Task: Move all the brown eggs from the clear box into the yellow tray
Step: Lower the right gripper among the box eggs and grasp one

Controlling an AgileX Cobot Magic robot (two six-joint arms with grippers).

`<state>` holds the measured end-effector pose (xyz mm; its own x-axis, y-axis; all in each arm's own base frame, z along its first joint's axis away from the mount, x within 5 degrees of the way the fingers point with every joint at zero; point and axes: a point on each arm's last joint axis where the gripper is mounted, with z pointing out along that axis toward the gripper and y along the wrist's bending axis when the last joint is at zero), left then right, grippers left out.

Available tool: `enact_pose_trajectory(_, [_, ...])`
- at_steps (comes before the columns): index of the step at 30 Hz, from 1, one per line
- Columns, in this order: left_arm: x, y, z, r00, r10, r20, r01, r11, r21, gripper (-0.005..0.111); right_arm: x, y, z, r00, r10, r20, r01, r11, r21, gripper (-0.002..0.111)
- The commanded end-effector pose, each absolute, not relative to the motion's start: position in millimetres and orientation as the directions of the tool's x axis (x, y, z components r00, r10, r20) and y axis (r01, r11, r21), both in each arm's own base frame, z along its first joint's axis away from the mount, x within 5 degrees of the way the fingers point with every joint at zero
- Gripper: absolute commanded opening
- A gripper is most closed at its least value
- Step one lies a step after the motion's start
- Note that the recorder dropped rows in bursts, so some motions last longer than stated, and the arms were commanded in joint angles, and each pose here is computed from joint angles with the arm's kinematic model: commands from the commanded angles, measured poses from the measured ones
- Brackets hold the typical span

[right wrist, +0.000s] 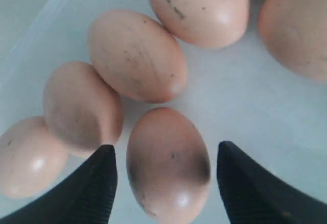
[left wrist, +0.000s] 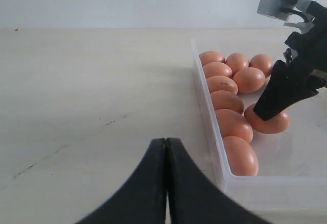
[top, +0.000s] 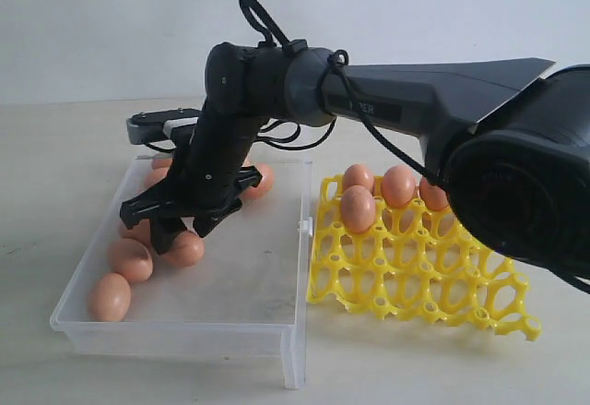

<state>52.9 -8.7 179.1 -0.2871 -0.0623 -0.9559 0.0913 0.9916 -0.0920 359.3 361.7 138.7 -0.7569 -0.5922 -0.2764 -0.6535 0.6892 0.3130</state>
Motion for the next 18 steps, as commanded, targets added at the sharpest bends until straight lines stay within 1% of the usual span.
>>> enact_pose_trajectory(1, [52.6,-8.6,181.1,-0.274,-0.064,-0.960,0.091,0.992,-0.092,0.000,357.4,364.7,145.3,-0.657,-0.677,-0.333,-0.752,0.618,0.229,0.057])
enact_pose_trajectory(4, [52.6,-8.6,181.1,-0.274,-0.064,-0.960,0.091,0.992,-0.092,0.000,356.8,365.5,146.2,-0.619,-0.706,-0.344,-0.782,0.593,0.192,0.057])
enact_pose_trajectory(11, [52.6,-8.6,181.1,-0.274,-0.064,-0.960,0.091,0.992,-0.092,0.000,354.0,371.0,146.8,-0.606,-0.707,-0.366,-0.791,0.583,0.184,0.057])
enact_pose_trajectory(14, [52.6,-8.6,181.1,-0.274,-0.064,-0.960,0.091,0.992,-0.092,0.000,355.2,371.8,147.3,-0.624,-0.685,-0.376,-0.775,0.603,0.190,0.057])
enact_pose_trajectory(18, [52.6,-8.6,181.1,-0.274,-0.064,-0.960,0.091,0.992,-0.092,0.000,356.6,372.8,143.1,-0.691,-0.624,-0.364,-0.715,0.663,0.220,0.057])
